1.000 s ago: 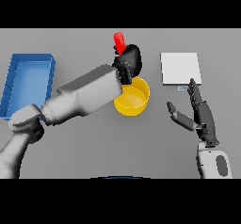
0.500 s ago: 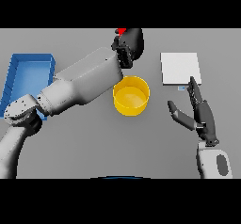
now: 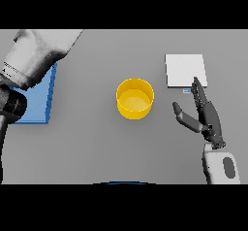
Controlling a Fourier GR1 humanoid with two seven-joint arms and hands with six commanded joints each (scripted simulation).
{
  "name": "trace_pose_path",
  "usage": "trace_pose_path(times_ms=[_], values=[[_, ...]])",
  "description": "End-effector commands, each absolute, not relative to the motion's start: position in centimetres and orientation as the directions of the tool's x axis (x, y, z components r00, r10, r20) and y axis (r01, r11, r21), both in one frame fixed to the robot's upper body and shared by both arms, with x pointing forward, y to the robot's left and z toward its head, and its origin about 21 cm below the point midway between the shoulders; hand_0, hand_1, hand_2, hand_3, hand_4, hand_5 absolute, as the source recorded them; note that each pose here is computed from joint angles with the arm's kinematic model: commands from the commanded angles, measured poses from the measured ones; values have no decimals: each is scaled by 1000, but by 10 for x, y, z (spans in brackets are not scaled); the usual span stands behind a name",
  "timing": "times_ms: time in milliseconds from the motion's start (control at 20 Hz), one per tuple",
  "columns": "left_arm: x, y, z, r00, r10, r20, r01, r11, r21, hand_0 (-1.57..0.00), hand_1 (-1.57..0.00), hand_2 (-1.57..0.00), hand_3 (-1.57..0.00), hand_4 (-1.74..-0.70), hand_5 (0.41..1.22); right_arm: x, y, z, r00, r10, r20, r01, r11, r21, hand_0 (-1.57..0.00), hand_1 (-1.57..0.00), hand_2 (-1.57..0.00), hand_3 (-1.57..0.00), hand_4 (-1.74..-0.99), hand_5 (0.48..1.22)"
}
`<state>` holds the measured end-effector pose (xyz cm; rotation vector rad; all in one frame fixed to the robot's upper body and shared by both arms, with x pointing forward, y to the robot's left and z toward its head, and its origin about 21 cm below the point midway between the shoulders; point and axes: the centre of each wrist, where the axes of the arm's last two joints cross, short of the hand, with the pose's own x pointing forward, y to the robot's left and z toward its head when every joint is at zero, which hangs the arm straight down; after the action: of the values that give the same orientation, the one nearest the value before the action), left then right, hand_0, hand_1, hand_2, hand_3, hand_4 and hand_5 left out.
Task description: Pick up the red beaker and tilt it to pour out 1 green nut into yellow bowl. Pick up the yellow bowl and place it on the metallic measuring scale.
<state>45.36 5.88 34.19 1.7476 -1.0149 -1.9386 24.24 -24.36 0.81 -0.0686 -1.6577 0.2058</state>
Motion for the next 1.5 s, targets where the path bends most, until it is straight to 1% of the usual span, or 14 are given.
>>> trace_pose_path(times_ms=[0,100,250,350,400,550,650,750,800,850,900,1000,1150,1450], values=[[463,92,355,-142,-795,-589,-134,-575,807,-1571,-1530,-1528,-1445,-1611,1217,242,-245,8,-98,181,979,-80,979,-189,1,1,1,1,-1292,645],[473,141,361,-68,-928,-365,-58,-362,930,-1571,-1545,-1544,-1453,-1658,1218,240,-245,8,-123,185,975,-88,977,-196,1,1,1,1,-1306,651],[480,194,350,42,-990,-131,-38,-133,990,-1571,-1558,-1557,-1393,-1698,1220,244,-245,10,-130,207,970,-97,971,-220,1,1,1,1,-1307,651],[480,229,343,91,-996,19,-62,13,998,-1571,-1563,-1562,-1403,-1714,1220,245,-243,9,-137,212,968,-100,969,-226,1,1,1,1,-1301,652],[481,239,335,151,-984,95,-64,87,994,-1571,-1564,-1564,-1437,-1719,1220,245,-242,11,-139,210,968,-101,969,-225,1,1,1,1,-1298,651],[481,271,301,261,-942,212,-82,197,977,-1571,-1568,-1567,-1406,-1730,1221,245,-240,6,-115,188,976,-105,974,-200,1,1,1,1,-1276,651],[477,293,276,340,-904,259,-69,250,966,-1571,-1569,-1569,-1465,-1734,1221,247,-237,7,-112,179,977,-113,975,-192,1,1,1,1,-1275,656],[475,306,246,421,-842,338,-53,350,935,-1571,-1570,-1569,-1503,-1736,1221,248,-237,7,-120,192,974,-104,973,-205,1,1,1,1,-1285,663],[471,312,230,444,-814,375,-55,393,918,-1571,-1570,-1570,-1437,-1737,1221,247,-236,8,-125,201,971,-109,971,-215,1,1,1,1,-1293,667],[468,319,219,471,-791,391,-51,419,907,-1571,-1570,-1570,-1464,-1738,1221,246,-238,6,-114,202,973,-114,970,-214,1,1,1,1,-1302,671],[464,321,206,496,-759,422,-58,455,888,-1571,-1570,-1570,-1418,-1739,1221,244,-239,5,-121,200,972,-116,970,-214,1,1,1,1,-1307,677],[455,329,181,535,-702,470,-72,517,853,-1571,-1571,-1571,-1473,-1739,1221,244,-241,6,-122,210,970,-114,968,-224,1,1,1,1,-1306,688],[438,341,162,575,-657,487,-101,533,840,-1571,-1571,-1571,-1521,-1740,1221,245,-242,7,-130,209,969,-115,968,-224,1,1,1,1,-1304,707],[409,346,132,583,-627,517,-130,556,821,-1571,-1571,-1571,-1340,-1738,1221,243,-243,6,-119,230,966,-116,963,-243,1,1,1,1,-1327,724]])
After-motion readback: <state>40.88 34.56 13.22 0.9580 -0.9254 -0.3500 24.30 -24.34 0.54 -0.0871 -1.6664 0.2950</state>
